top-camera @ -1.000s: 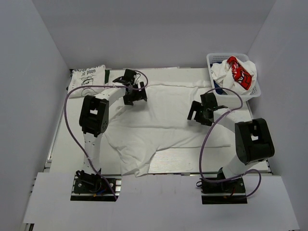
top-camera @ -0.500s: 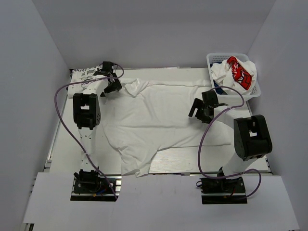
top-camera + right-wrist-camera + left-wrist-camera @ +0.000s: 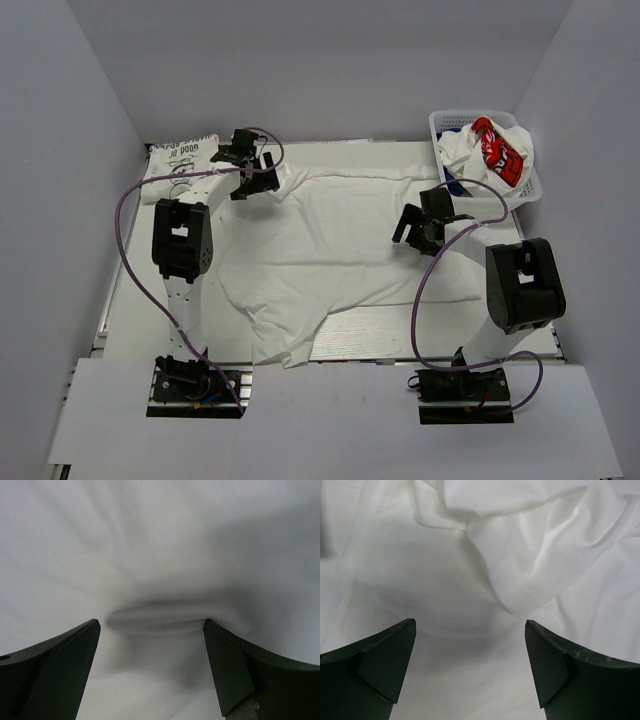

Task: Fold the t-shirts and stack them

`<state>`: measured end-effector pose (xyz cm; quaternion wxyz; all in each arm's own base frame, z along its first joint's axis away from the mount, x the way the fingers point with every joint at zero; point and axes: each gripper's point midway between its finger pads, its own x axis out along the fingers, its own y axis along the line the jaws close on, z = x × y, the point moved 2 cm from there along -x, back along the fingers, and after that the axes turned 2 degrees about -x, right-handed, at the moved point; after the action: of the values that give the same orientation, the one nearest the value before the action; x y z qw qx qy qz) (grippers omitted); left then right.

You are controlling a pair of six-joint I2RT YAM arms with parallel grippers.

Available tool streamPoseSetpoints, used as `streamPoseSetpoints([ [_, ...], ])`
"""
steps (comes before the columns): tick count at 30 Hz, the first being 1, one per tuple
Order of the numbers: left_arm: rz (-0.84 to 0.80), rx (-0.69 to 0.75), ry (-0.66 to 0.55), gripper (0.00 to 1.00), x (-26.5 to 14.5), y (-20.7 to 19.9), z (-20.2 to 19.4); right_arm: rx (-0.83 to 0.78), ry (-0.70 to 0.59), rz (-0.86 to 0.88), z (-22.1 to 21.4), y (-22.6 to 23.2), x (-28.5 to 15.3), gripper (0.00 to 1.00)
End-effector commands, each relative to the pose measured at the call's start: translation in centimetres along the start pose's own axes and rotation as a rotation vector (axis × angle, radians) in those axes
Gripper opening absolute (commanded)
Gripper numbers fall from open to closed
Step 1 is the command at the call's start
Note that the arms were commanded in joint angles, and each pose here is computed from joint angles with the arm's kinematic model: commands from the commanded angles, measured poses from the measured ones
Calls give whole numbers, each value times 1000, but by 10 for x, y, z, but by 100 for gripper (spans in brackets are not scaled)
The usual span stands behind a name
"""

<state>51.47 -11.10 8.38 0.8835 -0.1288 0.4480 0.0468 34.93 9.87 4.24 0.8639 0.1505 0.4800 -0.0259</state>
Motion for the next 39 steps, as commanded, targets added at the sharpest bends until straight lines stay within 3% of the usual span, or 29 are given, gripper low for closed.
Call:
streamPoseSetpoints([
  [1, -79, 9, -57, 99, -19, -26, 12, -4, 98, -71, -27, -21, 12, 90],
  [6, -37, 8, -26, 99, 9, -37, 13, -4, 110, -57, -29, -19, 14, 90],
  [9, -52, -16, -35, 90, 20, -43, 17, -4, 119, -30, -33, -15, 15, 90],
  [11, -73, -30, -73, 78, 21, -48, 26, -3, 133, -16, -37, -14, 18, 90],
  [13, -79, -34, -103, 74, 26, -51, 34, -5, 129, -20, -34, -14, 19, 90],
  [15, -67, -24, -132, 55, 25, -53, 47, -8, 126, -49, -33, -19, 19, 90],
  [16, -23, -21, -114, 38, 31, -46, 42, -8, 126, -52, -33, -19, 19, 90],
  [17, -31, -24, -130, 9, 28, -49, 49, -10, 129, -53, -33, -20, 19, 90],
  [18, -35, -25, -138, 0, 26, -50, 52, -10, 124, -53, -32, -20, 19, 90],
  [25, -230, -23, -274, 0, 12, -87, 89, -25, 128, -41, -33, -19, 17, 90],
  [27, -366, -81, -411, 0, 0, -112, 133, -28, 116, -38, -29, -18, 17, 89],
  [28, -385, -100, -430, 0, 23, -113, 137, -52, 108, -32, -27, -16, 17, 86],
  [30, -451, -154, -631, 0, 5, -129, 190, -59, 105, -21, -23, -14, 16, 85],
  [32, -475, -151, -703, 85, 9, -133, 201, -74, 104, -16, -24, -14, 15, 85],
  [33, -511, -148, -742, 100, 1, -138, 208, -79, 104, -16, -27, -15, 13, 85],
  [35, -496, -103, -724, 100, 0, -141, 195, -88, 93, 8, -28, -11, 10, 86],
  [36, -468, -57, -777, 100, -27, -143, 205, -94, 88, 24, -30, -11, 6, 86],
  [39, -417, -47, -753, 100, -39, -132, 198, -105, 40, 32, -21, -6, -4, 86],
])
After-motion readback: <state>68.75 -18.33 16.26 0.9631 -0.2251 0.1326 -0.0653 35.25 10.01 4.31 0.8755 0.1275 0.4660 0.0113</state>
